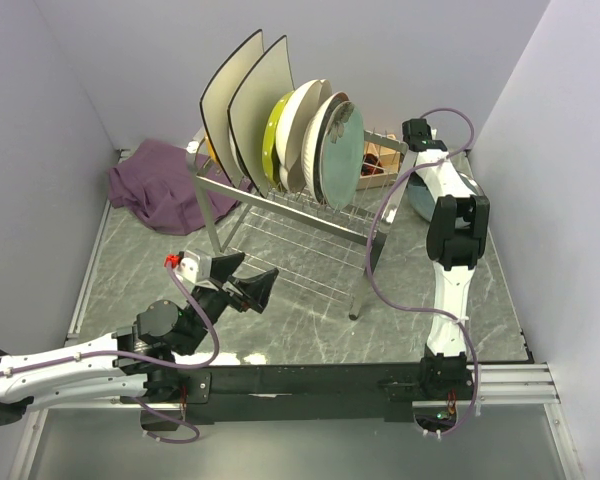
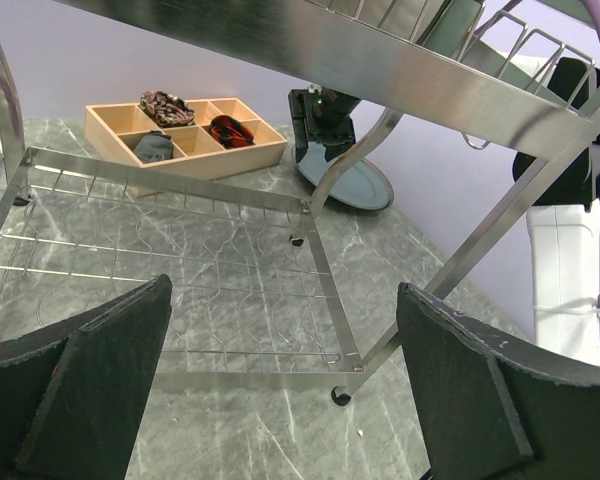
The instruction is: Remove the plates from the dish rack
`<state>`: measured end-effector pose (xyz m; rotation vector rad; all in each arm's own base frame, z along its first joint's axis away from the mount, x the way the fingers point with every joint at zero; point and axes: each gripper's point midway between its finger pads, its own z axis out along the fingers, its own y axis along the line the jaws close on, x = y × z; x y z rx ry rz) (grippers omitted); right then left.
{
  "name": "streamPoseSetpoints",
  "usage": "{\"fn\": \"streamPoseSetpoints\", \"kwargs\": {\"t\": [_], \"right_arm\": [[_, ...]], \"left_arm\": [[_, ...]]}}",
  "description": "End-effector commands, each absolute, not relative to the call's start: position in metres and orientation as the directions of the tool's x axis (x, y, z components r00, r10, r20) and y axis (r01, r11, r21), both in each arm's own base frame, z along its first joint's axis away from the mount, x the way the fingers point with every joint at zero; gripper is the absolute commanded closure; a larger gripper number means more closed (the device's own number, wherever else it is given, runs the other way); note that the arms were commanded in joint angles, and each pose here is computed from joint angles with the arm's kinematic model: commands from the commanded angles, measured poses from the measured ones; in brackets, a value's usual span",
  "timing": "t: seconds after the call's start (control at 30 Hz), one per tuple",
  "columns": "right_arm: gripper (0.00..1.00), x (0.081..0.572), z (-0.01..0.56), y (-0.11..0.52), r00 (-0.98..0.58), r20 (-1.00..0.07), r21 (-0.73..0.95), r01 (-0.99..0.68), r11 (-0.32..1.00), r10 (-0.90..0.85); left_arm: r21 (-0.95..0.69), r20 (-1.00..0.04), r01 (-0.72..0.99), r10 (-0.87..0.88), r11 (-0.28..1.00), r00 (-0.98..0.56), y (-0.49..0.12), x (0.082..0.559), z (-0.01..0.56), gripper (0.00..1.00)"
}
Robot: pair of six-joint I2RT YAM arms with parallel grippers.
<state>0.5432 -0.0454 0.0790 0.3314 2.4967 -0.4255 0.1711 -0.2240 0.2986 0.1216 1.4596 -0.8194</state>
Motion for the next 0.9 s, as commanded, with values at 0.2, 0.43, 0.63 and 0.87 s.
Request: {"fn": "streamPoseSetpoints", "kwargs": {"t": [0.2,0.43,0.63,0.87], "right_arm": [[0.36,0.549,0.097,-0.048,-0.784,-0.606,-0.212,0.319,0.924,0.131],[0.36,0.55,0.094,-0.056,-0.784,-0.605,-0.217,0.33,0.919,0.139],[0.37,0.549,0.084,-0.05,-0.795,-0.591,-0.19,0.298,0.936,0.133],[0.36,0.552,0.08,-0.043,-0.801,-0.584,-0.165,0.277,0.946,0.133]], "left_arm": [[-0.409,-0.895,0.569,-0.435,0.714,-0.098,-0.226,0.169,0.305,0.01],[-0.406,-0.898,0.562,-0.429,0.721,-0.098,-0.226,0.171,0.304,0.01],[-0.406,-0.897,0.567,-0.431,0.716,-0.098,-0.227,0.17,0.305,0.01],[-0.402,-0.9,0.563,-0.424,0.722,-0.098,-0.228,0.171,0.304,0.0]]}}
